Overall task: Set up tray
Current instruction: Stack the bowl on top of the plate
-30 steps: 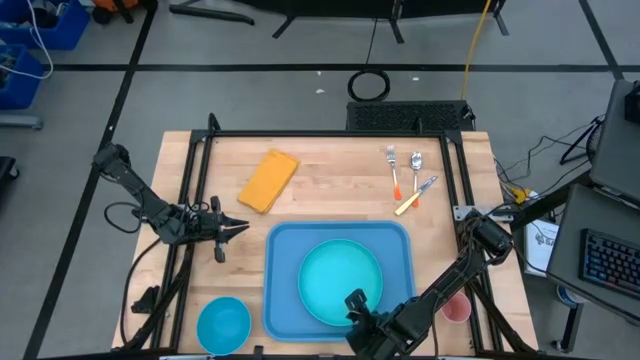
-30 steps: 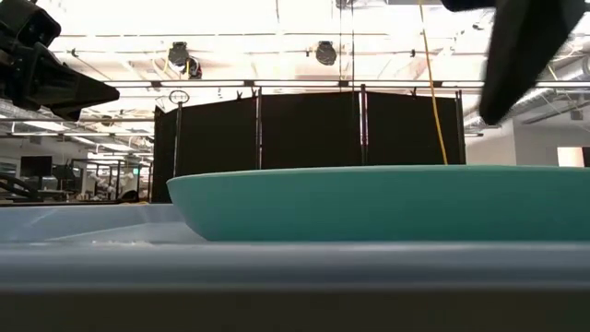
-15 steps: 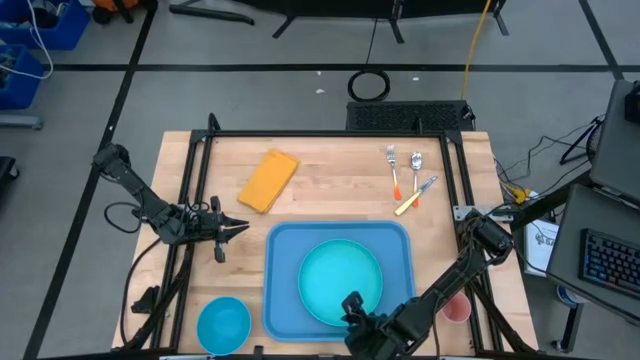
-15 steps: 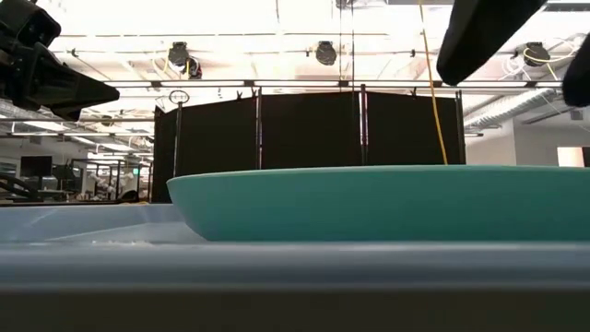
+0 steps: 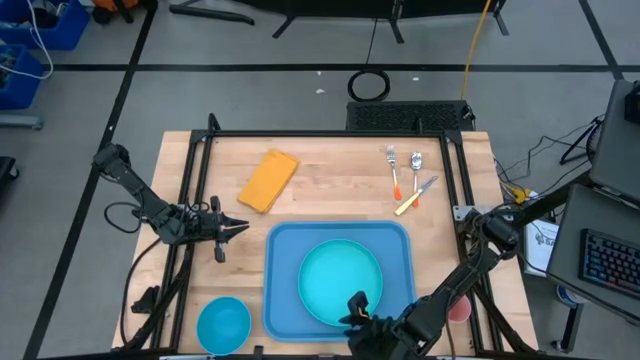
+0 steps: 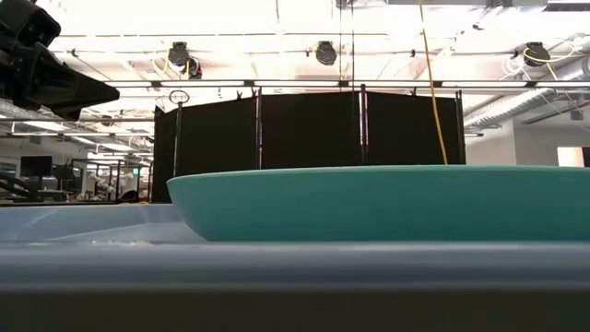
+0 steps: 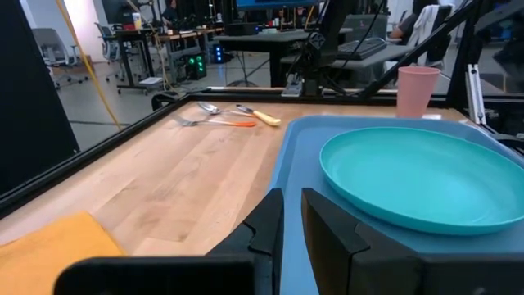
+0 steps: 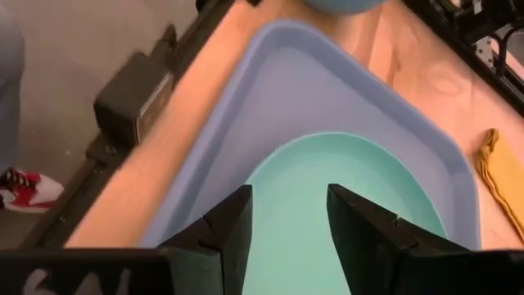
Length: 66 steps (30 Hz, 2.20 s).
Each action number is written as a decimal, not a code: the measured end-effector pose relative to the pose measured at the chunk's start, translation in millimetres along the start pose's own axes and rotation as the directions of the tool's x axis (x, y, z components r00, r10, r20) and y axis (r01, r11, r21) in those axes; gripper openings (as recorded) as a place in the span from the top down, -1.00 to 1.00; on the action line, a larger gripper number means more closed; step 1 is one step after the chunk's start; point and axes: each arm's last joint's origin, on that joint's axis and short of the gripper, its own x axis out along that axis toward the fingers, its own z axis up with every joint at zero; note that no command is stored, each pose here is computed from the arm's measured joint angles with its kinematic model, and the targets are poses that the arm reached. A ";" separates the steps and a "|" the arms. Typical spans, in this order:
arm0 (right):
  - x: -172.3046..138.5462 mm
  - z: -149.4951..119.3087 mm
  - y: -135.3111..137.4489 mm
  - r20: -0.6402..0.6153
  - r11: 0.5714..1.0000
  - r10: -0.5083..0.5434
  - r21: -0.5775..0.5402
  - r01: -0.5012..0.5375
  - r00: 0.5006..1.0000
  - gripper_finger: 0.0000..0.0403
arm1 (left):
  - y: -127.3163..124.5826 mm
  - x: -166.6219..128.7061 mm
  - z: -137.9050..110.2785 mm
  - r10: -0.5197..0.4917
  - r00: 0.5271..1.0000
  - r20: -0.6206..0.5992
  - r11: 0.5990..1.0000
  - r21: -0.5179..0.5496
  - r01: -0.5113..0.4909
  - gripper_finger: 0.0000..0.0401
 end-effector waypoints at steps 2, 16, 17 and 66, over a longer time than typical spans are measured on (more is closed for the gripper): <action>-1.6 0.1 3.6 0.007 1.000 0.006 -0.003 -0.006 1.000 0.26 | 0.0 0.0 0.0 0.000 1.000 0.000 0.999 0.043 0.000 0.74; -3.4 0.6 6.7 0.017 1.000 0.009 0.029 -0.009 1.000 0.28 | 0.1 -2.4 28.7 -0.022 0.978 0.208 0.851 -0.509 0.128 0.74; -3.4 0.6 6.7 0.018 0.999 0.010 0.032 -0.010 1.000 0.29 | 1.3 -2.6 30.0 0.010 0.977 0.214 0.861 -0.499 0.100 0.74; -21.1 -1.2 28.7 0.067 0.990 -0.077 0.126 0.068 0.995 0.33 | -165.6 34.6 109.7 -0.342 0.660 -0.668 0.927 -0.356 0.120 0.74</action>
